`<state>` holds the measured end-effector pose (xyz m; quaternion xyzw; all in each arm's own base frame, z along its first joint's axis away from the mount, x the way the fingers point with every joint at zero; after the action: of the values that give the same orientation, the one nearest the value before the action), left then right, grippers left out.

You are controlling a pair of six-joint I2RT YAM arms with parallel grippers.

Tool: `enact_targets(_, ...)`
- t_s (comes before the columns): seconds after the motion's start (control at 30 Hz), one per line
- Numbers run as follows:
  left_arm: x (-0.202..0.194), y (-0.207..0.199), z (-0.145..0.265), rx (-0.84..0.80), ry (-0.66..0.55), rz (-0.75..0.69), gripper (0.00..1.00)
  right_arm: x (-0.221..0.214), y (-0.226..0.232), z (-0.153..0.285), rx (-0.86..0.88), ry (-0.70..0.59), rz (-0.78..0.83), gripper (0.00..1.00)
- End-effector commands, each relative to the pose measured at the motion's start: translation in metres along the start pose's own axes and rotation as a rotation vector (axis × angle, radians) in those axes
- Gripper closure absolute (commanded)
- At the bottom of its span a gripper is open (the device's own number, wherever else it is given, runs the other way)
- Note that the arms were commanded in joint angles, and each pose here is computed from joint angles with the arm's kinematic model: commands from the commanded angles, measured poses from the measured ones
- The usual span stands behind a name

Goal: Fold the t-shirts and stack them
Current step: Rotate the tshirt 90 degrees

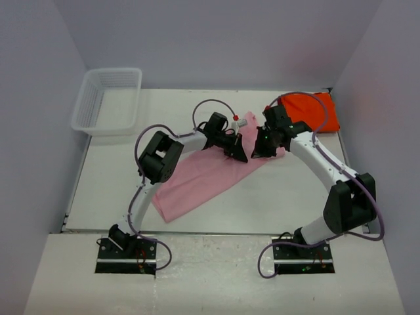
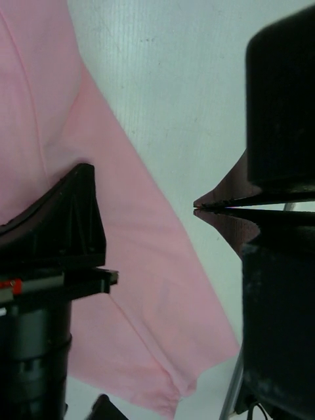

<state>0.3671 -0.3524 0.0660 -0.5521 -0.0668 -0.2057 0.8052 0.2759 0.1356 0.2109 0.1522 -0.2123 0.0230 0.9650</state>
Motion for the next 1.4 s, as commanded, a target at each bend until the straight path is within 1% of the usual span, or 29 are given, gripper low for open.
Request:
enact_targets(0.0, 0.014, 0.005, 0.002, 0.045, 0.001, -0.016, 1.00, 0.001, 0.004, 0.025, 0.028, -0.075, 0.016, 1.00)
enact_targets(0.1, 0.026, 0.015, 0.000, 0.123, -0.020, -0.006, 1.00, -0.004, 0.006, 0.031, 0.052, -0.079, 0.011, 1.00)
enact_targets(0.13, 0.025, 0.029, -0.003, 0.155, -0.019, 0.015, 1.00, -0.006, 0.006, 0.031, 0.054, -0.080, 0.005, 1.00)
enact_targets(0.17, 0.033, 0.029, -0.002, 0.165, -0.029, 0.013, 1.00, -0.008, 0.006, 0.033, 0.063, -0.081, 0.004, 1.00)
enact_targets(0.2, 0.035, 0.040, 0.000, 0.186, -0.041, 0.030, 1.00, -0.010, 0.007, 0.036, 0.079, -0.088, 0.002, 1.00)
enact_targets(0.27, 0.043, 0.049, 0.006, 0.223, -0.086, 0.034, 1.00, -0.017, 0.006, 0.035, 0.091, -0.076, -0.004, 1.00)
enact_targets(0.37, 0.055, 0.066, 0.026, 0.231, -0.157, 0.077, 1.00, -0.025, 0.005, 0.030, 0.102, -0.061, -0.003, 1.00)
enact_targets(0.4, 0.060, 0.073, 0.041, 0.232, -0.188, 0.093, 1.00, -0.028, 0.007, 0.028, 0.110, -0.048, 0.012, 1.00)
enact_targets(0.43, 0.058, 0.079, 0.047, 0.232, -0.203, 0.130, 1.00, -0.030, 0.008, 0.021, 0.113, -0.018, 0.028, 1.00)
enact_targets(0.47, 0.062, 0.083, 0.054, 0.222, -0.234, 0.124, 1.00, -0.031, 0.010, 0.018, 0.115, 0.003, 0.039, 1.00)
enact_targets(0.5, 0.066, 0.087, 0.068, 0.221, -0.264, 0.143, 1.00, -0.035, 0.018, 0.013, 0.129, 0.026, 0.075, 1.00)
enact_targets(0.53, 0.061, 0.093, 0.073, 0.219, -0.265, 0.165, 1.00, -0.035, 0.023, 0.006, 0.140, 0.050, 0.104, 1.00)
enact_targets(0.6, 0.065, 0.099, 0.092, 0.225, -0.309, 0.167, 1.00, -0.040, 0.044, -0.003, 0.196, 0.070, 0.181, 1.00)
enact_targets(0.7, 0.061, 0.105, 0.111, 0.242, -0.330, 0.178, 1.00, -0.044, 0.070, -0.023, 0.250, 0.123, 0.249, 1.00)
enact_targets(0.73, 0.057, 0.108, 0.114, 0.244, -0.327, 0.187, 1.00, -0.040, 0.080, -0.025, 0.273, 0.121, 0.270, 1.00)
enact_targets(0.77, 0.058, 0.107, 0.122, 0.248, -0.340, 0.180, 1.00, -0.046, 0.091, -0.039, 0.282, 0.169, 0.290, 0.99)
enact_targets(0.8, 0.057, 0.107, 0.125, 0.249, -0.344, 0.181, 1.00, -0.042, 0.103, -0.041, 0.301, 0.168, 0.309, 0.95)
enact_targets(0.83, 0.053, 0.108, 0.127, 0.247, -0.340, 0.190, 1.00, -0.043, 0.111, -0.045, 0.312, 0.181, 0.326, 0.88)
enact_targets(0.87, 0.054, 0.108, 0.130, 0.246, -0.349, 0.184, 1.00, -0.048, 0.116, -0.058, 0.307, 0.221, 0.337, 0.83)
enact_targets(0.9, 0.054, 0.106, 0.136, 0.246, -0.358, 0.192, 1.00, -0.050, 0.131, -0.059, 0.328, 0.221, 0.369, 0.77)
enact_targets(0.93, 0.056, 0.105, 0.140, 0.236, -0.377, 0.180, 1.00, -0.054, 0.144, -0.065, 0.348, 0.243, 0.400, 0.60)
enact_targets(0.97, 0.056, 0.106, 0.142, 0.236, -0.382, 0.179, 1.00, -0.061, 0.146, -0.070, 0.341, 0.272, 0.409, 0.50)
enact_targets(1.03, 0.057, 0.101, 0.144, 0.210, -0.384, 0.176, 1.00, -0.062, 0.162, -0.072, 0.357, 0.280, 0.446, 0.31)
enact_targets(1.1, 0.060, 0.098, 0.145, 0.202, -0.387, 0.173, 1.00, -0.074, 0.171, -0.078, 0.352, 0.323, 0.460, 0.29)
enact_targets(1.2, 0.063, 0.095, 0.146, 0.189, -0.390, 0.173, 1.00, -0.088, 0.176, -0.080, 0.397, 0.339, 0.452, 0.30)
enact_targets(1.23, 0.064, 0.094, 0.146, 0.183, -0.391, 0.170, 1.00, -0.089, 0.178, -0.082, 0.419, 0.327, 0.448, 0.30)
enact_targets(1.37, 0.063, 0.093, 0.145, 0.168, -0.389, 0.180, 1.00, -0.106, 0.188, -0.091, 0.444, 0.378, 0.466, 0.35)
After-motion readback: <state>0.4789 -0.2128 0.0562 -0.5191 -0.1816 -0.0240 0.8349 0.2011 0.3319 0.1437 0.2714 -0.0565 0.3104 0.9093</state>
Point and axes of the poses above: each gripper's point midway between its finger pads, its own z axis back along the fingers, its own y axis along the line the jaws close on, x = y × z, the point moved 9 cm from there along z, back along the fingers, and after that the axes turned 11 degrees about z, right-handed, at the moved point
